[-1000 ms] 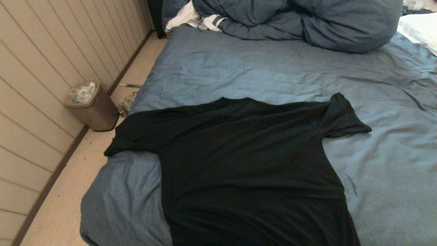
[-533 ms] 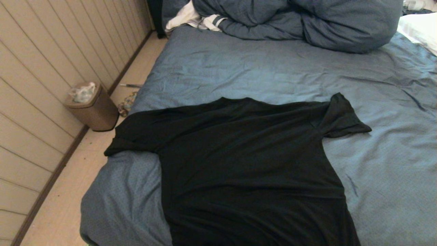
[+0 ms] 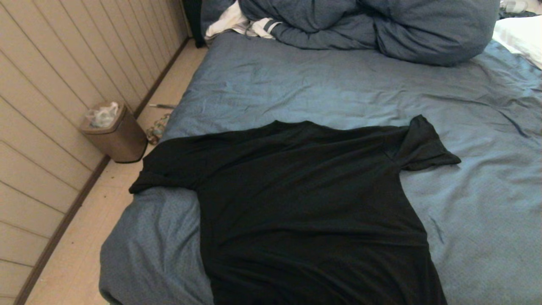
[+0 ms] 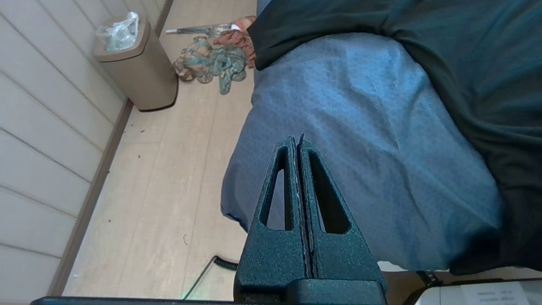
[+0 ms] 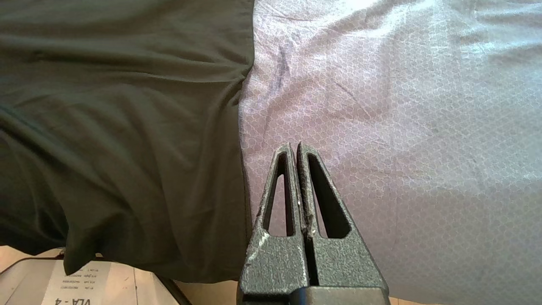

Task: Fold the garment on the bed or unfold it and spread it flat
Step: Fold the black T-shirt

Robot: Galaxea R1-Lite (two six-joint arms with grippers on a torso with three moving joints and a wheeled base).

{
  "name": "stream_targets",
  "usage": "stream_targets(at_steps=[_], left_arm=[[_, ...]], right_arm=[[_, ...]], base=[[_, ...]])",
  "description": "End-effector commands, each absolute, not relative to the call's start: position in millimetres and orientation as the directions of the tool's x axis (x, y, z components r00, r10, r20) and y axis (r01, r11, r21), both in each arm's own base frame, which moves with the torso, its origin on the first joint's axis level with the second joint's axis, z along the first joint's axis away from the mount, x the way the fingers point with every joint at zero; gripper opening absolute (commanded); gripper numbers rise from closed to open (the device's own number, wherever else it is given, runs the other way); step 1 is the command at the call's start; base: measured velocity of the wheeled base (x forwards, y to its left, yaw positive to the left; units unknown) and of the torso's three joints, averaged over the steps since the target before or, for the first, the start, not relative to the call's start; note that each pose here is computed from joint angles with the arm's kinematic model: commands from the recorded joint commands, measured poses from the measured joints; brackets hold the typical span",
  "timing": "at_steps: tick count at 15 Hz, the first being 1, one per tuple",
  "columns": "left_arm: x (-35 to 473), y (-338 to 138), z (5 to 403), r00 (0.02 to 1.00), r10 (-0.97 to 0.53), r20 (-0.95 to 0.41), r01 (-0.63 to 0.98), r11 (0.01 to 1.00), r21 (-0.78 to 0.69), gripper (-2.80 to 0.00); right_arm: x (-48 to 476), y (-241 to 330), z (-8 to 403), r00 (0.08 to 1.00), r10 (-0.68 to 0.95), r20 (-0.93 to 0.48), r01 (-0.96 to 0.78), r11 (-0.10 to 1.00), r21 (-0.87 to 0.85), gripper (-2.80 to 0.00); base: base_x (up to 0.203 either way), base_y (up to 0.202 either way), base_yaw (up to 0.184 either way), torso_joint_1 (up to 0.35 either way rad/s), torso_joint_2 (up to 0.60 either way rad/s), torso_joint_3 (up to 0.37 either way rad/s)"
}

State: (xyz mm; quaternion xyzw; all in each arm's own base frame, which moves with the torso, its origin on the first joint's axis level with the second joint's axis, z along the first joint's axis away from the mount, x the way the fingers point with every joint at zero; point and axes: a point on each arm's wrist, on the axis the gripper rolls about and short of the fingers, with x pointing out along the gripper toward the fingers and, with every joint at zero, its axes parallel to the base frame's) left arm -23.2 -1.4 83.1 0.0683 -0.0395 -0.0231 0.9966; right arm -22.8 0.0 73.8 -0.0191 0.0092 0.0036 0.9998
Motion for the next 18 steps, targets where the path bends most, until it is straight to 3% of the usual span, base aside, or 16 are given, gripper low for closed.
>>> stream_targets(at_steps=[1,18], left_arm=[[-20.1,-1.1,72.5,0.999,-0.040,0.037,0.035,0.990,0.135,-2.80],[-20.1,-0.7,72.8,0.999,-0.021,0.040,0.018,0.996,0.085,-2.80]], right_arm=[[-22.5,0.0,73.7,1.000,0.008,-0.023,-0.008,0.999,-0.031,-2.80],[-22.5,0.0,73.9,1.000,0.006,-0.021,-0.007,1.000,-0.026,-2.80]], base=[[0.000,0.000,0.000,0.000,0.00,0.000],[0.000,0.000,0.000,0.000,0.00,0.000]])
